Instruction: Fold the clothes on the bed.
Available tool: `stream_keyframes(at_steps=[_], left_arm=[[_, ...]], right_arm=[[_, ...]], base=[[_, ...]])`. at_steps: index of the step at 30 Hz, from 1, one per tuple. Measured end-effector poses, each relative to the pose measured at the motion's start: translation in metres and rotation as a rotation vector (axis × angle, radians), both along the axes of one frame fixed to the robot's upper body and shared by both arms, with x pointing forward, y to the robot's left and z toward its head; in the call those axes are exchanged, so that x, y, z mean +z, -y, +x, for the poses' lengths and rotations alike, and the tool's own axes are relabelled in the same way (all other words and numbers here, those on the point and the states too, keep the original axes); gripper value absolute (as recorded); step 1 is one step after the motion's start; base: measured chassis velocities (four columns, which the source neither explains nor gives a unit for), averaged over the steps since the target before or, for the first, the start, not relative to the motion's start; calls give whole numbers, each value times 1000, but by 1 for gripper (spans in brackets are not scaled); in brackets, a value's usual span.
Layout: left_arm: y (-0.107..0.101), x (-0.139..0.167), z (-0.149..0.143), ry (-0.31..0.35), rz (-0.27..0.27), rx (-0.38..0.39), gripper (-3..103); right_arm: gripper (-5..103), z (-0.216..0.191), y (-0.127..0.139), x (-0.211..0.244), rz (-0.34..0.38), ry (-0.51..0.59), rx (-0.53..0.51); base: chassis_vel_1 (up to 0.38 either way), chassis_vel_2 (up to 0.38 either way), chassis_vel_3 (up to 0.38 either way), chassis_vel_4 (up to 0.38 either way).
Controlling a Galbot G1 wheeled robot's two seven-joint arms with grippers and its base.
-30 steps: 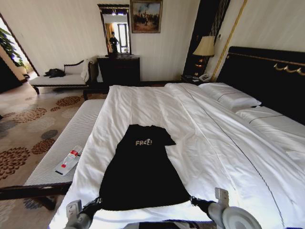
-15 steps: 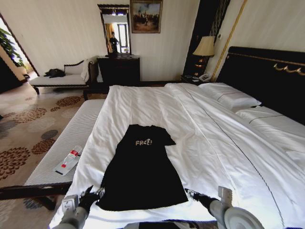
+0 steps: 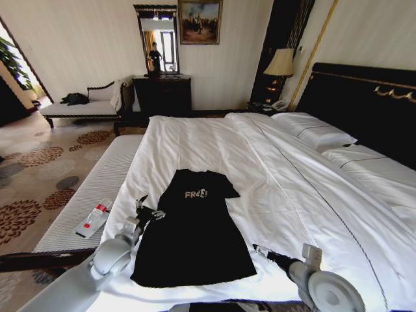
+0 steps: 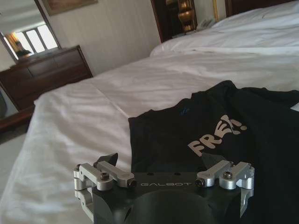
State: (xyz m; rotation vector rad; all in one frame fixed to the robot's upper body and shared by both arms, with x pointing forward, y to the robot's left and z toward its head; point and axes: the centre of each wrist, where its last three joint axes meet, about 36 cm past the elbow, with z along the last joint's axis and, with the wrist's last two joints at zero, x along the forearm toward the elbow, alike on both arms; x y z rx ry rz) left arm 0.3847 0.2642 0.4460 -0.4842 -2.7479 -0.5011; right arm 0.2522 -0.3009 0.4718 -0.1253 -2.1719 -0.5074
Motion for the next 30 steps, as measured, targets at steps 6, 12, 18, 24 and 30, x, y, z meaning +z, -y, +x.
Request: stream_keyframes(at_steps=[6, 12, 18, 24, 30], left_arm=[[31, 24, 32, -250, -17, 61, 100], [50, 31, 41, -273, 72, 21, 100], [60, 38, 62, -211, 173, -55, 100], [81, 55, 90, -187, 251, -134, 100], [95, 46, 90, -206, 295, -177, 100]], right_arm=[[100, 6, 0, 1, 17, -9, -10], [100, 6, -1, -7, 47, -27, -22], [100, 7, -6, -14, 69, -37, -26], [100, 7, -8, -17, 85, -44, -42], [100, 3, -6, -21, 94, -55, -64]], base=[[0, 0, 0, 0], [0, 0, 0, 0], [0, 0, 0, 0], [0, 0, 0, 0], [0, 0, 0, 0]])
